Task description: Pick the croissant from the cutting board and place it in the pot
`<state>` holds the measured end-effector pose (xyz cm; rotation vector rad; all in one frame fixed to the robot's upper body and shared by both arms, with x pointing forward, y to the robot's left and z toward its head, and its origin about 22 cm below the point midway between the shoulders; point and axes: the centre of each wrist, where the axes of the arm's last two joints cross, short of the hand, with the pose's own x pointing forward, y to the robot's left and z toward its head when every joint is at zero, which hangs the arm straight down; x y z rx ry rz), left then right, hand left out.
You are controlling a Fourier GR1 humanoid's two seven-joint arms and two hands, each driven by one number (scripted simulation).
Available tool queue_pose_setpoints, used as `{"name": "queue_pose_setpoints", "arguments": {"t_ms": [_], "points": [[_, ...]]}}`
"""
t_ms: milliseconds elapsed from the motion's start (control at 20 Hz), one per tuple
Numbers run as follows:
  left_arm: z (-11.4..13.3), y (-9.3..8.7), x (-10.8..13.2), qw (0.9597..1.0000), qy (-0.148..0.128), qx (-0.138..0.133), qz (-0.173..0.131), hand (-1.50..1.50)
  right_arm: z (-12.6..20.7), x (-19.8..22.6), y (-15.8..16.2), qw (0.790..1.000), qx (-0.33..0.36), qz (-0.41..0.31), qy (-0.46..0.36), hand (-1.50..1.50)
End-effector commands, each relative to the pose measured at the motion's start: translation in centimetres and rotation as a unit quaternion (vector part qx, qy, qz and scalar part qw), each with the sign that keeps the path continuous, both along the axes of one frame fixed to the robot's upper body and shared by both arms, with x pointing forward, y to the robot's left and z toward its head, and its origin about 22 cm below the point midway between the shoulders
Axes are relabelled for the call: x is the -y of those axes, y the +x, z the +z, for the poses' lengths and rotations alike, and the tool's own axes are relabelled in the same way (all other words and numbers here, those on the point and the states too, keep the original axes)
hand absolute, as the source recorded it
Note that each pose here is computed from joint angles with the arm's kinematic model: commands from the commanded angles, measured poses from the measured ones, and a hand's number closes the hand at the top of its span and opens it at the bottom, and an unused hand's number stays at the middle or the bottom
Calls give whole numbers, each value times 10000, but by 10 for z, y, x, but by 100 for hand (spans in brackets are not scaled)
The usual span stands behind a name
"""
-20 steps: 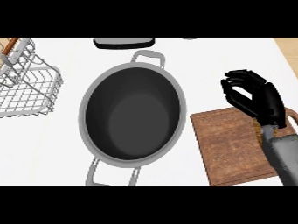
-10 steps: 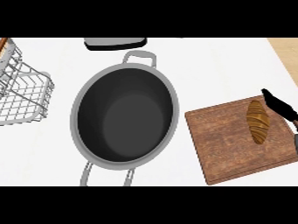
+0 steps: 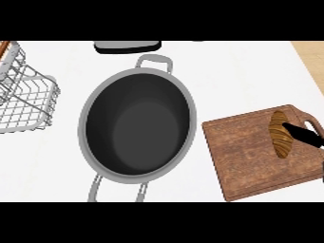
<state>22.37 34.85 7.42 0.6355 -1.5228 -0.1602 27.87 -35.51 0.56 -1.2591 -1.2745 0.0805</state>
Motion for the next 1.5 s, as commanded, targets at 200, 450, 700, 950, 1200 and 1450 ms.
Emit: {"name": "queue_pose_setpoints", "arguments": {"t_ms": [200, 450, 700, 950, 1200, 1450], "points": [[-36, -10, 3, 9886, -503, -1369, 372, 0, 10, 0, 3, 9772, -2108, -242, 108, -150], [-38, -6, 5, 9866, -562, -1482, 385, 0, 37, -42, 20, 9524, -3001, 39, 529, -150], [-27, 6, 5, 9847, -644, -1559, 432, 0, 68, -67, 31, 9362, -3453, -262, 602, -150], [-34, 9, 15, 9827, -694, -1635, 527, 0, 69, -75, 24, 9292, -3613, -423, 653, -150], [-33, 8, 13, 9836, -631, -1610, 517, 0, 68, -69, 23, 9206, -3792, -596, 710, -150], [-39, 6, 19, 9839, -631, -1616, 426, 0, 59, -62, 22, 9200, -3797, -666, 713, -150]]}}
